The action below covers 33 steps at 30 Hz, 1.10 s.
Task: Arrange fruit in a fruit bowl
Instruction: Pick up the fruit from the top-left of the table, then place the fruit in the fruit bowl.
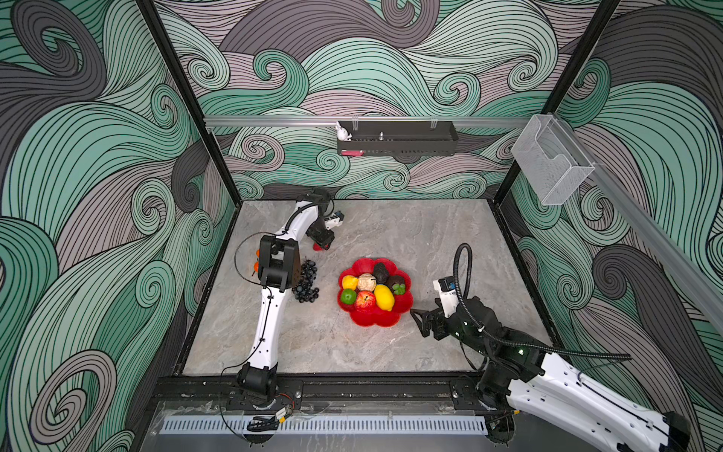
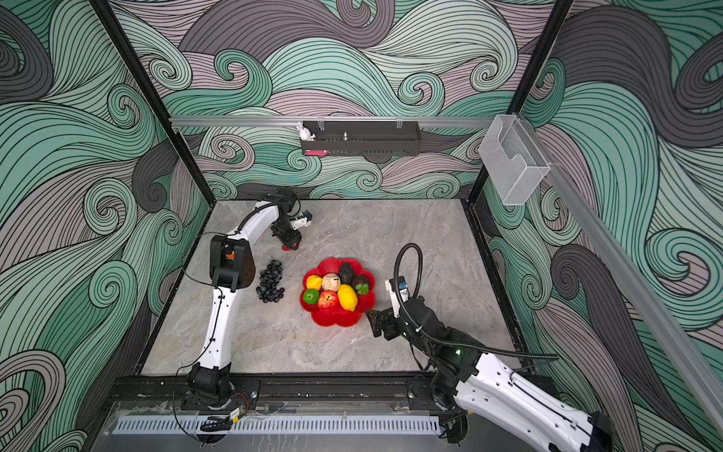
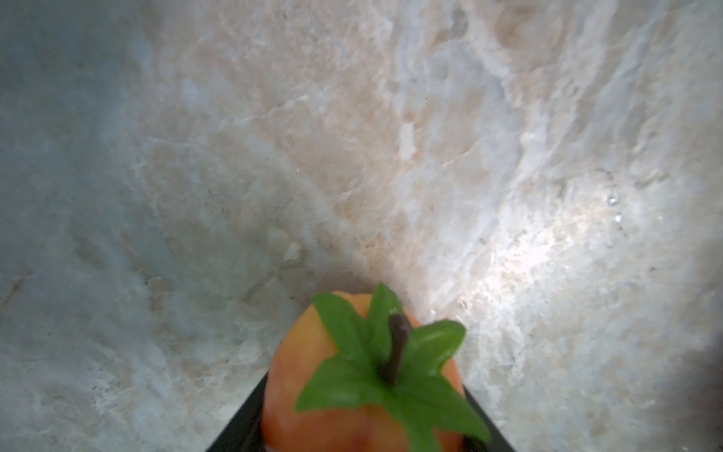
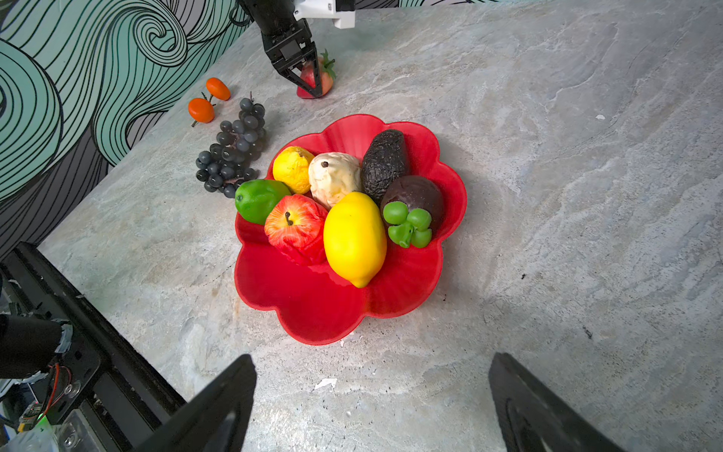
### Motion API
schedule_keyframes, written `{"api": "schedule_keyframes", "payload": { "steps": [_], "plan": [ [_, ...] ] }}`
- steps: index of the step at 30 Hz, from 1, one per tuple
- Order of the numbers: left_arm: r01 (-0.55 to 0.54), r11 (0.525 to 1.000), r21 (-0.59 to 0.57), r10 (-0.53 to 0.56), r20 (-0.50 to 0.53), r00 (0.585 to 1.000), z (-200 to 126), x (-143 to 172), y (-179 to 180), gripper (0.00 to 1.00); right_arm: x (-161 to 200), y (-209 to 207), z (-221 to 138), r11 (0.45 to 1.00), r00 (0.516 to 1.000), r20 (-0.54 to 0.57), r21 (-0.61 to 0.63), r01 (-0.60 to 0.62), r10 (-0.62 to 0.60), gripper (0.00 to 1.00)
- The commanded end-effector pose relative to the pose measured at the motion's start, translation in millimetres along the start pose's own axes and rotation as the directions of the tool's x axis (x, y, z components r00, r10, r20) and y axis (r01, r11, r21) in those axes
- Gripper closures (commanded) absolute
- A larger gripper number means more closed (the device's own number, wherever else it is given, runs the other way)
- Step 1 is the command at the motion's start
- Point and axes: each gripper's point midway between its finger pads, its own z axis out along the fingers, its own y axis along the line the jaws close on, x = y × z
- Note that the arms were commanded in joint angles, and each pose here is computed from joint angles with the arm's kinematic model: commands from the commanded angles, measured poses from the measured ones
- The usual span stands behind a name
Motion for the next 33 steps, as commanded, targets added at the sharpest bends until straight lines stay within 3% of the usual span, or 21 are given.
{"api": "schedule_keyframes", "payload": {
  "steps": [1, 7, 11, 14, 16, 19, 21, 23, 27, 33],
  "plan": [
    [0.091, 0.996, 0.010, -0.091, 0.046, 0.995, -20.7, -2.5, 0.3, 0.55, -7.4, 2.4, -1.1, 1.000, 0.999, 0.025, -0.013, -0.025, 0.025, 0.06],
    [0.181, 0.984, -0.002, -0.177, 0.193, 0.965, -63.3, -12.9, -2.1, 0.59, -10.9, 3.2, -5.4, 1.000, 0.999, 0.027, -0.014, -0.023, 0.023, 0.06],
    [0.220, 0.975, 0.019, -0.211, 0.375, 0.903, -120.9, -19.4, -14.1, 0.59, -14.8, 4.9, -5.9, 1.000, 0.999, 0.029, -0.016, -0.026, 0.026, 0.06],
    [0.231, 0.970, 0.070, -0.233, 0.531, 0.815, -165.3, -17.7, -33.8, 0.60, -20.8, 9.3, -5.6, 0.999, 0.999, 0.025, -0.026, -0.030, 0.030, 0.07],
    [0.265, 0.958, 0.108, -0.273, 0.626, 0.730, -190.7, -12.8, -49.9, 0.60, -27.5, 13.7, -6.0, 0.999, 0.999, 0.028, -0.037, -0.030, 0.031, 0.07],
    [0.325, 0.923, 0.207, -0.369, 0.717, 0.592, -219.5, -5.7, -79.0, 0.60, -37.6, 20.1, -5.5, 0.998, 0.999, 0.033, -0.051, -0.024, 0.025, 0.07],
    [0.290, 0.923, 0.253, -0.376, 0.751, 0.543, -236.0, -5.0, -108.6, 0.60, -43.8, 23.8, -4.7, 0.998, 0.999, 0.037, -0.060, -0.020, 0.022, 0.08],
    [0.253, 0.937, 0.239, -0.343, 0.767, 0.543, -246.4, 2.4, -137.6, 0.60, -49.2, 27.5, -3.7, 0.998, 0.999, 0.039, -0.067, -0.014, 0.016, 0.08],
    [0.159, 0.961, 0.224, -0.275, 0.765, 0.583, -248.7, 23.0, -188.6, 0.60, -56.6, 36.6, -3.6, 0.995, 0.999, 0.028, -0.098, -0.015, 0.018, 0.10],
    [-0.055, 0.985, 0.166, -0.103, 0.807, 0.581, -232.7, 42.0, -260.7, 0.60, -72.3, 54.1, -14.6, 0.985, 0.999, 0.027, -0.172, -0.014, 0.019, 0.12]
  ]
}}
